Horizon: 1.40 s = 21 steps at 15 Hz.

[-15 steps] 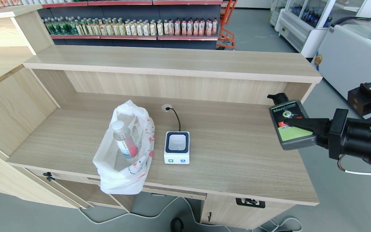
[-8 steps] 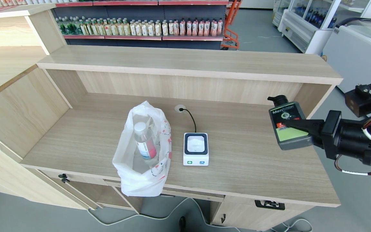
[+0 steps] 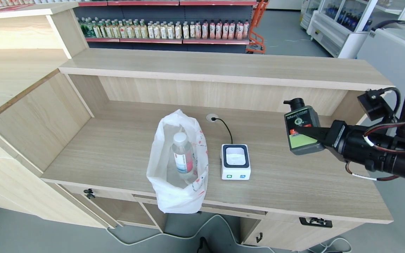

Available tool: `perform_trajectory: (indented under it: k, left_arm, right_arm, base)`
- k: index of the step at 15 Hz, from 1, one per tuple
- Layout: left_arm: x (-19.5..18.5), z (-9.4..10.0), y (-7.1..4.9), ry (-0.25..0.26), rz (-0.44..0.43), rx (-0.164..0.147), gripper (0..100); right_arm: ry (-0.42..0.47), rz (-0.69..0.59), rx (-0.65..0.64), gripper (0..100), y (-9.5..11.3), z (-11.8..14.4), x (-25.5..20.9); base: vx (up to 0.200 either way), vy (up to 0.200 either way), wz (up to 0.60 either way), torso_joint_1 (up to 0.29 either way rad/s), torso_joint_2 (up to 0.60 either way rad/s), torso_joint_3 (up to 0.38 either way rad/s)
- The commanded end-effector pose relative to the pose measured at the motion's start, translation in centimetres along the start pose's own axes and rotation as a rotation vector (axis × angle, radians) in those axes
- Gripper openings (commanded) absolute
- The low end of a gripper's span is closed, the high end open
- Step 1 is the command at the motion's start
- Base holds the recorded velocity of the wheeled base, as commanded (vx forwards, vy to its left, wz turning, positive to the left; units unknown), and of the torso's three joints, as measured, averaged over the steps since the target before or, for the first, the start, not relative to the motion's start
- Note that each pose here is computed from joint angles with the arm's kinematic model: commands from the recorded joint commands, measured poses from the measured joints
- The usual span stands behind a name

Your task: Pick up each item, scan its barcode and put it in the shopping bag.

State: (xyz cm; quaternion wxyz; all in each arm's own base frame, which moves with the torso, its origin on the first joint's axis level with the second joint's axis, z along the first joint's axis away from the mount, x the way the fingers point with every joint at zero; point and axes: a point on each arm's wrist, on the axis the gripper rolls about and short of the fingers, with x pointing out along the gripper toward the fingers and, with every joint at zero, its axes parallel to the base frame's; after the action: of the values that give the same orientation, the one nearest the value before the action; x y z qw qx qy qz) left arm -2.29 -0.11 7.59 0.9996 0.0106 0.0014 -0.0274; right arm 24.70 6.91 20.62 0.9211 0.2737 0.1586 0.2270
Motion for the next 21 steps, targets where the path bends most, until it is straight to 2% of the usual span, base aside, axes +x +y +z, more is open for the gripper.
perform_trajectory:
  k: [1,14,17,21]
  left_arm:
    - [0.0,0.0,0.0,0.0,-0.001,0.0,0]
    - [0.0,0.0,0.0,0.0,-0.001,0.0,0]
    - [0.0,0.0,0.0,0.0,-0.001,0.0,0]
    - [0.0,0.0,0.0,0.0,-0.001,0.0,0]
  right_arm:
    - [0.036,-0.005,-0.018,0,-0.6,-1.3,2.2]
    - [0.076,0.015,-0.244,0,-2.0,-3.8,5.6]
    - [0.03,0.043,-0.261,0,-2.7,-4.5,7.2]
    - [0.042,0.043,-0.256,0,-3.7,-5.6,8.8]
  base:
    - [0.0,0.0,0.0,0.0,0.0,0.0]
    - [0.0,0.0,0.0,0.0,0.0,0.0]
    - [0.0,0.0,0.0,0.0,0.0,0.0]
    - [0.0,0.0,0.0,0.0,0.0,0.0]
